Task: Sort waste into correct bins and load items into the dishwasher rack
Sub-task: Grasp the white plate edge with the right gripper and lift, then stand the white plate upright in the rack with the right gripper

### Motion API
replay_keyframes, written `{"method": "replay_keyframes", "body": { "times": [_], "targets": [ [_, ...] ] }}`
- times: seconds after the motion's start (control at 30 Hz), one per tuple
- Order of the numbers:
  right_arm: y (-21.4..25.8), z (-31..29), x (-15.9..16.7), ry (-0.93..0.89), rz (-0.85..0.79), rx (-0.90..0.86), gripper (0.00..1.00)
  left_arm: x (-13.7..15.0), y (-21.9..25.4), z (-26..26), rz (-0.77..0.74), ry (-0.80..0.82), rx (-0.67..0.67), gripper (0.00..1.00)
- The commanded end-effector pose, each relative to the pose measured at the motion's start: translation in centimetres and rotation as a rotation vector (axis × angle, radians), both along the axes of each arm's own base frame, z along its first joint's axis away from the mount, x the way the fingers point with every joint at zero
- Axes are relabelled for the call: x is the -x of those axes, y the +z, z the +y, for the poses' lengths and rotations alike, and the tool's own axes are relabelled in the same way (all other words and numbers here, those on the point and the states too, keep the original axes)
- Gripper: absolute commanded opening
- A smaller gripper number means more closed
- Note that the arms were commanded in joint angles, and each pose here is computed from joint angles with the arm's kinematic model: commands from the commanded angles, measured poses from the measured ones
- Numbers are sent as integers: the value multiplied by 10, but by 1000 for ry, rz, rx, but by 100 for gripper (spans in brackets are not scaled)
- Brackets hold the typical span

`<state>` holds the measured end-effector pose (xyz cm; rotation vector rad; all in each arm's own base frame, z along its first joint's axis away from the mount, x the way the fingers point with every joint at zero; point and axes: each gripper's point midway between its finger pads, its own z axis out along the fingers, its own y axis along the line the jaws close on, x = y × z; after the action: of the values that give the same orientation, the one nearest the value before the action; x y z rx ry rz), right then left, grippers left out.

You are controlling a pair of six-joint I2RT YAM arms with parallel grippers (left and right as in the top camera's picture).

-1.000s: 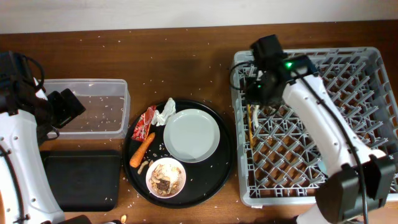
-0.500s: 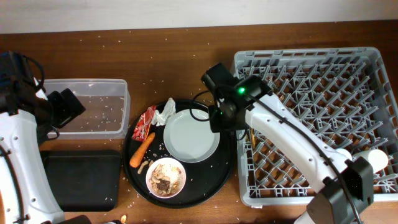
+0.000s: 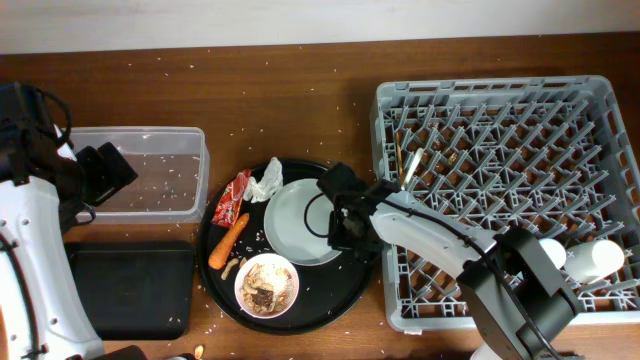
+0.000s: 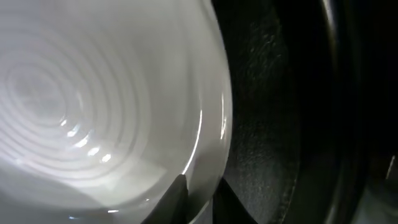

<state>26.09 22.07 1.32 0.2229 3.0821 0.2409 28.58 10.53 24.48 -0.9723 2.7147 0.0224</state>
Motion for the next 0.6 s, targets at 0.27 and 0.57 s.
{"method": "replay_keyframes", "body": {
  "times": [0.27, 0.57],
  "targets": [
    [162, -49, -54, 18, -364, 181, 4, 1, 9, 1, -32, 15, -8, 99],
    [349, -271, -32, -205, -624, 1195, 4, 1, 9, 1, -31, 15, -9, 99]
  ]
}}
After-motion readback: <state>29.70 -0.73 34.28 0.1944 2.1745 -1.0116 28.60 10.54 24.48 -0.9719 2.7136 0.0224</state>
